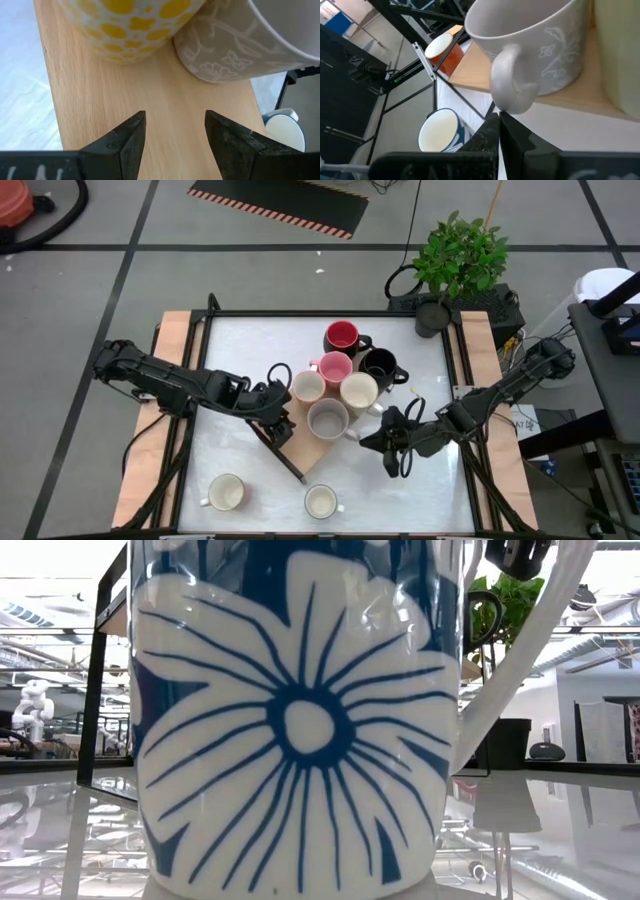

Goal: Place coffee mugs
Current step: Put the red mug on top of the shelf

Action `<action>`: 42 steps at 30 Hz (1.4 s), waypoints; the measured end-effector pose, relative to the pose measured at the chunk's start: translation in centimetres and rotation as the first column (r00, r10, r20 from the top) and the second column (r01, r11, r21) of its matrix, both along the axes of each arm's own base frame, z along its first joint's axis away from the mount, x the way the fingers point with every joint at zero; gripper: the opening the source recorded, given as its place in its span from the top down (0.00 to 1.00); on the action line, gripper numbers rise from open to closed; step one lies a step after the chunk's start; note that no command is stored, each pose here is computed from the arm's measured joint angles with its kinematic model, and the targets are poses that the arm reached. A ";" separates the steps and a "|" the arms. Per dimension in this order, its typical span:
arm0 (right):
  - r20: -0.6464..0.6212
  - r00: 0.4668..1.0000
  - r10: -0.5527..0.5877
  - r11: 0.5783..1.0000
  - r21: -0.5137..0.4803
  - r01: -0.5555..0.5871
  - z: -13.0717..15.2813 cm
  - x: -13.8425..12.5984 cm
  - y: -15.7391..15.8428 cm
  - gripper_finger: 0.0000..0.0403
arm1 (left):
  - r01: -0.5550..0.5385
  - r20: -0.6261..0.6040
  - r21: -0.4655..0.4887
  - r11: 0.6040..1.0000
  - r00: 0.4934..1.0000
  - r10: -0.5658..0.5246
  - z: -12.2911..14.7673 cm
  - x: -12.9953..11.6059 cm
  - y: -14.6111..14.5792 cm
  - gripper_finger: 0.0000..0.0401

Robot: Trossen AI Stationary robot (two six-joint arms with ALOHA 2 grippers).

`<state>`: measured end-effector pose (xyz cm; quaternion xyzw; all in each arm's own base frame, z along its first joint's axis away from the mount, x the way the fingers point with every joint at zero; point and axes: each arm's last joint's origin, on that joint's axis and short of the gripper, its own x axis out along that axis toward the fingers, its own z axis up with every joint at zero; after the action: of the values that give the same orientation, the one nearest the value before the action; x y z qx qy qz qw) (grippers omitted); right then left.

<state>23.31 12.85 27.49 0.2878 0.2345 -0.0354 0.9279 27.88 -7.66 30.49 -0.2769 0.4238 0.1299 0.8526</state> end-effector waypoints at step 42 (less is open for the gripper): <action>0.100 0.985 -0.142 0.989 -0.030 0.145 2.0 -1.0 -1.9 1.00 | -0.413 -0.592 -0.307 0.858 0.788 0.168 1.8 -11.6 -5.1 0.48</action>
<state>22.36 10.93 29.53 0.2881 0.1670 -0.0924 0.9384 16.29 -12.72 32.25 -0.4684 0.6171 0.2417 0.5842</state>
